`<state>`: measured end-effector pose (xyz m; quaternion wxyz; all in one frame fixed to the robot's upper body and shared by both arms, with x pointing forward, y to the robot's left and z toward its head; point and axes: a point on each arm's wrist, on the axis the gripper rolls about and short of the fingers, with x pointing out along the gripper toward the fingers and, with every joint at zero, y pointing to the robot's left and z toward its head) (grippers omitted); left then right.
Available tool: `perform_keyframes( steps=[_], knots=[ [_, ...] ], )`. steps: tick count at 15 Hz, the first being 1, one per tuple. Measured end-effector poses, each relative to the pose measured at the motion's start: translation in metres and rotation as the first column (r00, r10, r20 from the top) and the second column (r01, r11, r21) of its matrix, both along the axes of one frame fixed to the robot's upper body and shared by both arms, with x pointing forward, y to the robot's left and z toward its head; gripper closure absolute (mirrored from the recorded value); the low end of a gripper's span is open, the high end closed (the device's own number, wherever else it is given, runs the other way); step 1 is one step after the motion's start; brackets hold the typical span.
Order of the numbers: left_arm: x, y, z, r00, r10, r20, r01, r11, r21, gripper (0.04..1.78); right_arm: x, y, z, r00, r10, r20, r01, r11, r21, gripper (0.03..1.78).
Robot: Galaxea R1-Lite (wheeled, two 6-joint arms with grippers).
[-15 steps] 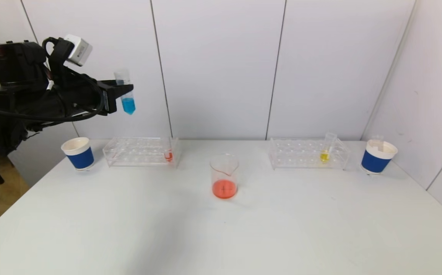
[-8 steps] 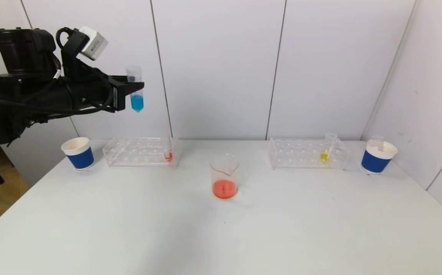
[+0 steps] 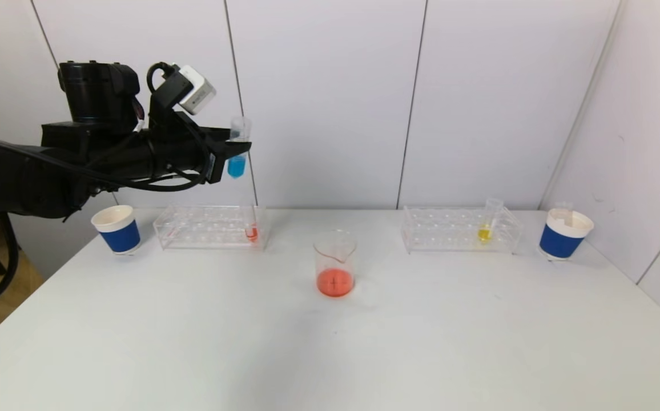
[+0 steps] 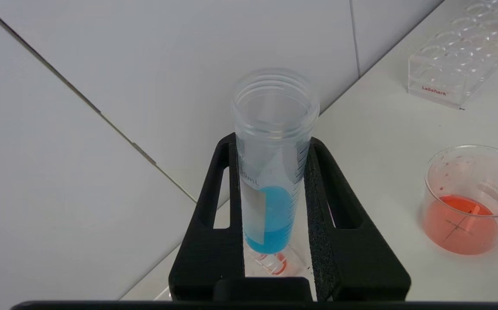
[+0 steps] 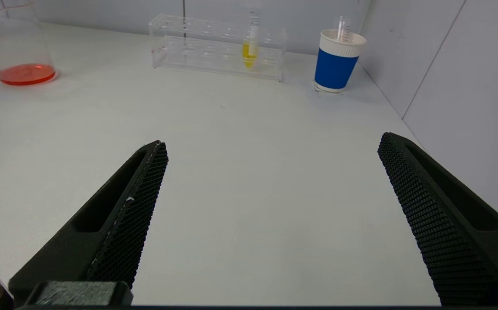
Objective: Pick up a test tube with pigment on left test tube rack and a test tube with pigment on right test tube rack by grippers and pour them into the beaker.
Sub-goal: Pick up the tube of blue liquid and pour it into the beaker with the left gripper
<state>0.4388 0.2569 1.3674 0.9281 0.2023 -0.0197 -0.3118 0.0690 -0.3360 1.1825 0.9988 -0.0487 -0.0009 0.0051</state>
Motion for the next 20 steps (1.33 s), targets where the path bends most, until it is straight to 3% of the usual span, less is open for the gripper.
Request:
perform_keyframes(
  steps=[8,20],
  knots=[
    [0.013,-0.032,-0.028,0.989,-0.135,0.053,0.123,0.974,0.188,1.38,0.000,0.000,0.000,1.000,0.000,0.000,0.000,1.000,0.000,0.04],
    [0.009,-0.064,-0.051,0.957,-0.255,0.139,0.168,0.877,0.451,1.38,0.000,0.000,0.000,1.000,0.000,0.000,0.000,1.000,0.000,0.04]
  ],
)
